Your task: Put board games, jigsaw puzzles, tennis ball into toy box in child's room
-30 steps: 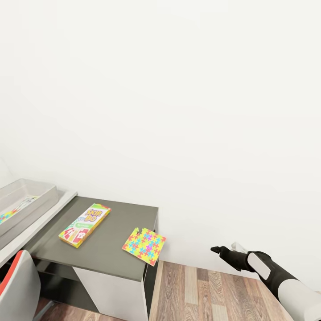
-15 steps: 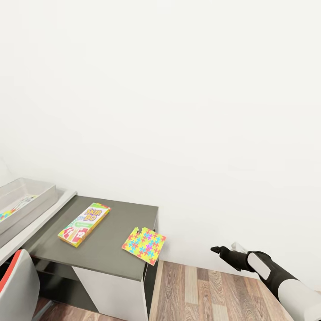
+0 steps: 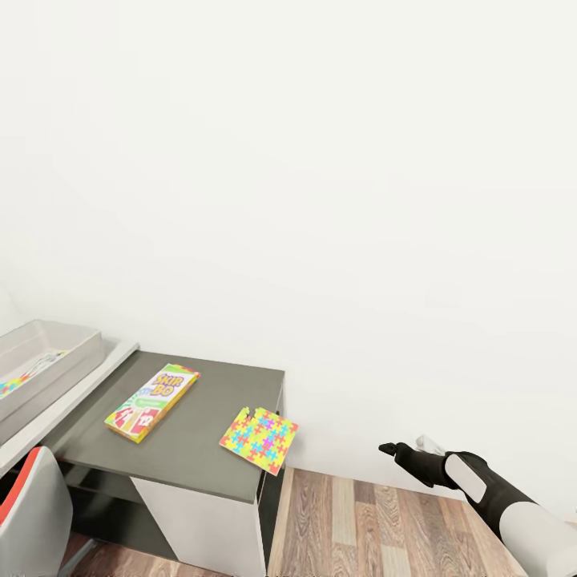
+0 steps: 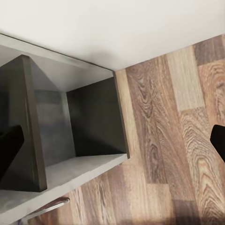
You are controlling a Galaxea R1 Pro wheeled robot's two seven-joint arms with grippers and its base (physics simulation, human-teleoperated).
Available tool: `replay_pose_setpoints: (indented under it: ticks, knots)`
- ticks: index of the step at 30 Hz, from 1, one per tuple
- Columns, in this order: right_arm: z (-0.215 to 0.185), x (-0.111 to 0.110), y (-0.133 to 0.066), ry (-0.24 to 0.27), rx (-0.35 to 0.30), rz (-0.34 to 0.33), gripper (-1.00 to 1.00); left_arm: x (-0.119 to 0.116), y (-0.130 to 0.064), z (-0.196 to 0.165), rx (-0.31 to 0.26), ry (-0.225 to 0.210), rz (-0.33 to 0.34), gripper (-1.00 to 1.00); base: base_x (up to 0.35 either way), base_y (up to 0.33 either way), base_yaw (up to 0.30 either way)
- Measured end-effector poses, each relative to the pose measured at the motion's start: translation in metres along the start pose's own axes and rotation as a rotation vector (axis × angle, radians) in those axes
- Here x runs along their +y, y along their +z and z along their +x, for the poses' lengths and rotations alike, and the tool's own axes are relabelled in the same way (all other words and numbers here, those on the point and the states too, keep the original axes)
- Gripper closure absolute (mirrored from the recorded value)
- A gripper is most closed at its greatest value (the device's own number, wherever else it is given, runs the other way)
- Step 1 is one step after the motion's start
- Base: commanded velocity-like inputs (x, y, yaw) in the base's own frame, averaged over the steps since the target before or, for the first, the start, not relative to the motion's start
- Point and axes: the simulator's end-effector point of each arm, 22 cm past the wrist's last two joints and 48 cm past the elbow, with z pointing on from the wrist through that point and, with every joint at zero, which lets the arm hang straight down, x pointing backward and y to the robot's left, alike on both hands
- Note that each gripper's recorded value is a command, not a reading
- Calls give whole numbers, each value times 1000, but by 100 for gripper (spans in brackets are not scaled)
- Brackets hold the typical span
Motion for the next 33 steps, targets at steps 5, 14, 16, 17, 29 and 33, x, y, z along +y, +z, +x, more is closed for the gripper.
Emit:
replay_pose_setpoints:
  ticks: [5,14,16,17,29,33]
  knots:
    - [0,0,0,0,0,0,-100,4,0,-1,-7,1,-15,-100,-226,0,0]
    - [-2,2,-2,-2,-4,-5,-100,18,-4,-18,-80,-60,-50,-100,-79,0,-38]
    - [-3,3,-3,-2,-6,-6,-100,23,-5,-25,-103,-78,-60,-100,-13,0,-70]
    - [-3,4,-3,-3,-7,-7,-100,26,-6,-29,-114,-86,-66,-100,-8,0,-71]
    - [-6,8,-6,-9,-13,-13,-100,52,-17,-110,-305,-141,-126,-100,-2,0,-44]
    - [-6,8,-6,-10,-14,-13,-100,47,-19,-129,-341,-136,-116,-100,0,0,-4]
